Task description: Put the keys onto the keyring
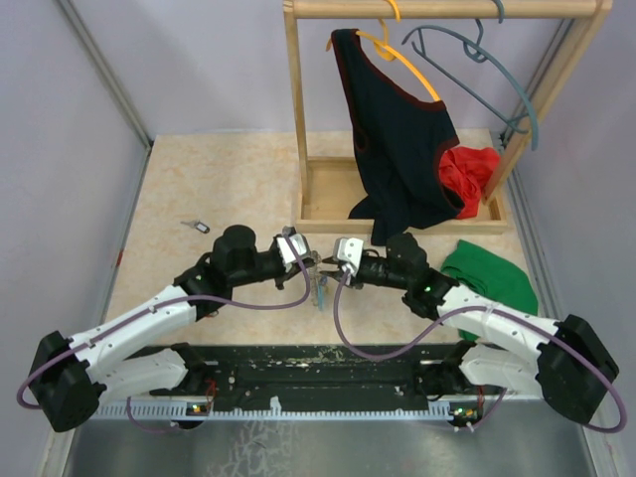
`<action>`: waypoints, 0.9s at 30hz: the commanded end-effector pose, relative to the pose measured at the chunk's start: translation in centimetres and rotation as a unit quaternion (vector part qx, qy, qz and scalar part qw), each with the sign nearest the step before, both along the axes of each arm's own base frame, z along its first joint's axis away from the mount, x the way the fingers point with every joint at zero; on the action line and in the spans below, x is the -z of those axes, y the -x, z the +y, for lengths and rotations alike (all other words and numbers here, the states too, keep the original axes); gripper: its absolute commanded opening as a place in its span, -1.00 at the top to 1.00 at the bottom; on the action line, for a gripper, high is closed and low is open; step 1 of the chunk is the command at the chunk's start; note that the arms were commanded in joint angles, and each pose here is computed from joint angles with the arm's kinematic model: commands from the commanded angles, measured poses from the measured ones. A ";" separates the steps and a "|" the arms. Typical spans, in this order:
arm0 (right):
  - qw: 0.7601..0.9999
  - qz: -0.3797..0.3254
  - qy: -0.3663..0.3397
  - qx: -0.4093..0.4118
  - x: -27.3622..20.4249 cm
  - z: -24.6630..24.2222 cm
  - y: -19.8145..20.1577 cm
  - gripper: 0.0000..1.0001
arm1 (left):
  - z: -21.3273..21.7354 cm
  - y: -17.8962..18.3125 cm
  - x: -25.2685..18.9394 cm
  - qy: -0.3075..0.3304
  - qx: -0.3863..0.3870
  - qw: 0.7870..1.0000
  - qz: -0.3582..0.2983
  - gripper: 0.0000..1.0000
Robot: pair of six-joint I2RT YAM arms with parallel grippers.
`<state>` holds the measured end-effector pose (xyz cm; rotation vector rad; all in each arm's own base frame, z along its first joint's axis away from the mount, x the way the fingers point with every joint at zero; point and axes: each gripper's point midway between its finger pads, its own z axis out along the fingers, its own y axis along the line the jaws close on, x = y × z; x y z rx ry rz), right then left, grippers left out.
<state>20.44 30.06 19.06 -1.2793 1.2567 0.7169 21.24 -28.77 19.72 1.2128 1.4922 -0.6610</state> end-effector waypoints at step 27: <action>0.997 -0.070 -0.025 0.022 -3.1 1.9 -2.0 0.51 | -0.6 0.0 -2.7 0.026 0.000 1.000 -0.014 0.99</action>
